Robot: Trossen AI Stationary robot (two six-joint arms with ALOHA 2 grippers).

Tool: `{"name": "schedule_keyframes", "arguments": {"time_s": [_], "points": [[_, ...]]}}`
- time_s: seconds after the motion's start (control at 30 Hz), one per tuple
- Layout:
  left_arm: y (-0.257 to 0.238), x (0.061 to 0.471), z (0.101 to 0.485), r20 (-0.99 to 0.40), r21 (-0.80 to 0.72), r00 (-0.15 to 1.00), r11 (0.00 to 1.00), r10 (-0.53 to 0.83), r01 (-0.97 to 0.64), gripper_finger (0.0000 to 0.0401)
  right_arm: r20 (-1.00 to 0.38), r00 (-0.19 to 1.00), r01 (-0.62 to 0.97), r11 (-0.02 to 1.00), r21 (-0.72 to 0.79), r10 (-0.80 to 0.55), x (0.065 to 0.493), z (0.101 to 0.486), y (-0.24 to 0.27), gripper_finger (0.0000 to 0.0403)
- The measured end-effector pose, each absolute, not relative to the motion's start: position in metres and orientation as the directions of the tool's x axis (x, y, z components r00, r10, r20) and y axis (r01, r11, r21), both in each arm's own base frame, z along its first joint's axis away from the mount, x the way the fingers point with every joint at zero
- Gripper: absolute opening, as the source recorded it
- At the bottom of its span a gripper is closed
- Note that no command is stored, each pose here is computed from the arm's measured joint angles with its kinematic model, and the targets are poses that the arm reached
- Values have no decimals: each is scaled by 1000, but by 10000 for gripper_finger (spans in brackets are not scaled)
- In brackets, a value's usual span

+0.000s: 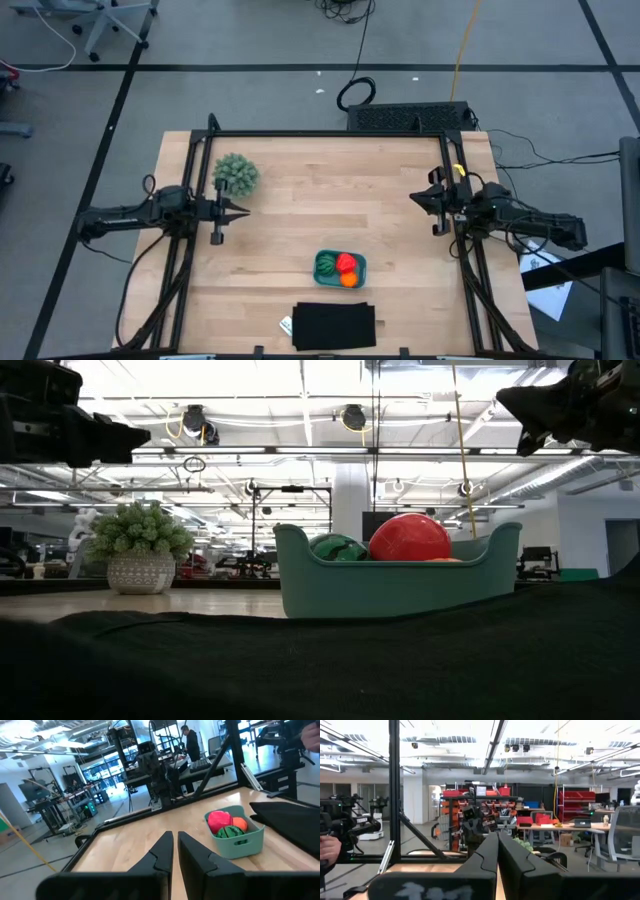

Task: Pick and placing Produce into tupperware
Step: Return to Home Position

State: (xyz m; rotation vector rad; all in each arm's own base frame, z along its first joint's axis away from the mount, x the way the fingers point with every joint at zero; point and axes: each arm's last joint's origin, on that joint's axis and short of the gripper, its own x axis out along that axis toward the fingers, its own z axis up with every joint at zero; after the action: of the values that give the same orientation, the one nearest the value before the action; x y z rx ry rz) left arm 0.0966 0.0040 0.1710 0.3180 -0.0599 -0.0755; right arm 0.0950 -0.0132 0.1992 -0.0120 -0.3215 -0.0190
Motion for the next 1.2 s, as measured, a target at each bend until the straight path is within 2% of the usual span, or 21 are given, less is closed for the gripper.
{"name": "schedule_keyframes", "arguments": {"time_s": [0.27, 0.43, 0.67, 1.0, 1.2], "points": [[3, 97, 170, 34, 302, 998, 953, -51, 39, 31, 284, 952, -110, 993, -45, 118, 94, 196, -5, 0], [2, 97, 168, 18, 298, 1000, 955, -7, 1, 31, 236, 967, -76, 993, -86, 94, 95, 191, -2, 0], [-2, 97, 168, 16, 298, 1000, 955, -19, 13, 31, 167, 974, -133, 983, -126, 154, 96, 184, 4, 0], [-5, 97, 168, 12, 300, 999, 953, -42, 36, 31, 172, 971, -144, 981, -131, 166, 96, 184, 5, 0], [-5, 97, 167, 9, 265, 999, 963, -42, 38, 31, 160, 974, -149, 985, -84, 161, 96, 183, 5, 0]]}}
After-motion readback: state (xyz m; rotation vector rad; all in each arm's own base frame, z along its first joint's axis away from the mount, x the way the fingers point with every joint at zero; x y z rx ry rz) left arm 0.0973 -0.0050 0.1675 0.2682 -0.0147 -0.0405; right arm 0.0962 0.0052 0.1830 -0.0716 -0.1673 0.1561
